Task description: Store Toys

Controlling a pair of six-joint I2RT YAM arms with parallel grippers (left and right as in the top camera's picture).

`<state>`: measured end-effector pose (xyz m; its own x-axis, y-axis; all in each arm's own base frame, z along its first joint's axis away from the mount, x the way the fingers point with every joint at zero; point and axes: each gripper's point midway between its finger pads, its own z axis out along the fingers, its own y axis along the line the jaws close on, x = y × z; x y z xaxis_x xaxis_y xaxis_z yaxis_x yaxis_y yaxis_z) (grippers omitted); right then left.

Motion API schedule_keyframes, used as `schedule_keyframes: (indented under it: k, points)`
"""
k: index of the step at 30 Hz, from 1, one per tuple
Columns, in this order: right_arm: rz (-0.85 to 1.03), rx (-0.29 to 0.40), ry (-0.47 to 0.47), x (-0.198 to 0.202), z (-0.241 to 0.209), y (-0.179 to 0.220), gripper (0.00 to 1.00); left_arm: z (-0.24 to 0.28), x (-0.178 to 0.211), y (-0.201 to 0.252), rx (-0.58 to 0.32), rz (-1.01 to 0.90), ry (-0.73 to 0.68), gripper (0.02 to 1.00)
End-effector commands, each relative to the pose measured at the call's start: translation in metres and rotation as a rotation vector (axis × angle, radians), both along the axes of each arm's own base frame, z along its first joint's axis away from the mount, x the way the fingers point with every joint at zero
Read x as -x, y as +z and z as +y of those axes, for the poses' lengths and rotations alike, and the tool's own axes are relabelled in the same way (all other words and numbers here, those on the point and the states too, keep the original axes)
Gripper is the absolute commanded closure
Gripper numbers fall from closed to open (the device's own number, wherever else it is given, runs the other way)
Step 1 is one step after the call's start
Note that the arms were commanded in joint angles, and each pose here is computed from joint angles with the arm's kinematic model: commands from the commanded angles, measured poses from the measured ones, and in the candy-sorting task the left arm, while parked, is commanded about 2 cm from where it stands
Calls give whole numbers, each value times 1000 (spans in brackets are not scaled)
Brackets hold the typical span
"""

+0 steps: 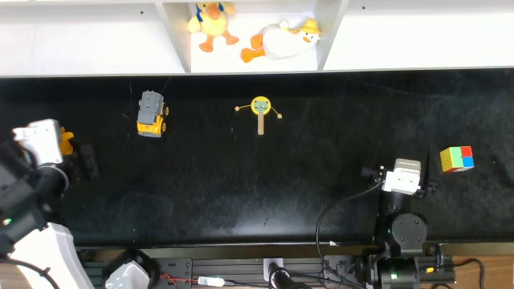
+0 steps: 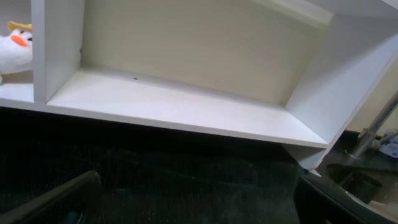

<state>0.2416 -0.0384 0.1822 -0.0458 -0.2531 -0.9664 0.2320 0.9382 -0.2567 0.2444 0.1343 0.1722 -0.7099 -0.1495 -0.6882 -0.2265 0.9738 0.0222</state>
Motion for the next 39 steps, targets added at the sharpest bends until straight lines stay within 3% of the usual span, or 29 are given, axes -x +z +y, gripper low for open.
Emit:
schedule_keyframes:
  k: [1, 6, 22, 29, 32, 39]
  points:
    - [1, 0, 1, 0, 1, -4, 5, 17, -2, 24, -71, -51, -53, 23]
    - [1, 0, 1, 0, 1, -4, 5, 46, 7, 18, -47, -20, 38, 20]
    - [1, 0, 1, 0, 1, -4, 7, 95, -28, -41, -65, 53, -22, 18]
    - [1, 0, 1, 0, 1, -4, 5, 102, -34, -55, -55, 60, -24, 494]
    - [1, 0, 1, 0, 1, -4, 5, 104, -36, -53, -63, 52, -23, 643]
    - [1, 0, 1, 0, 1, -4, 5, 97, -40, -36, -57, 4, 0, 838]
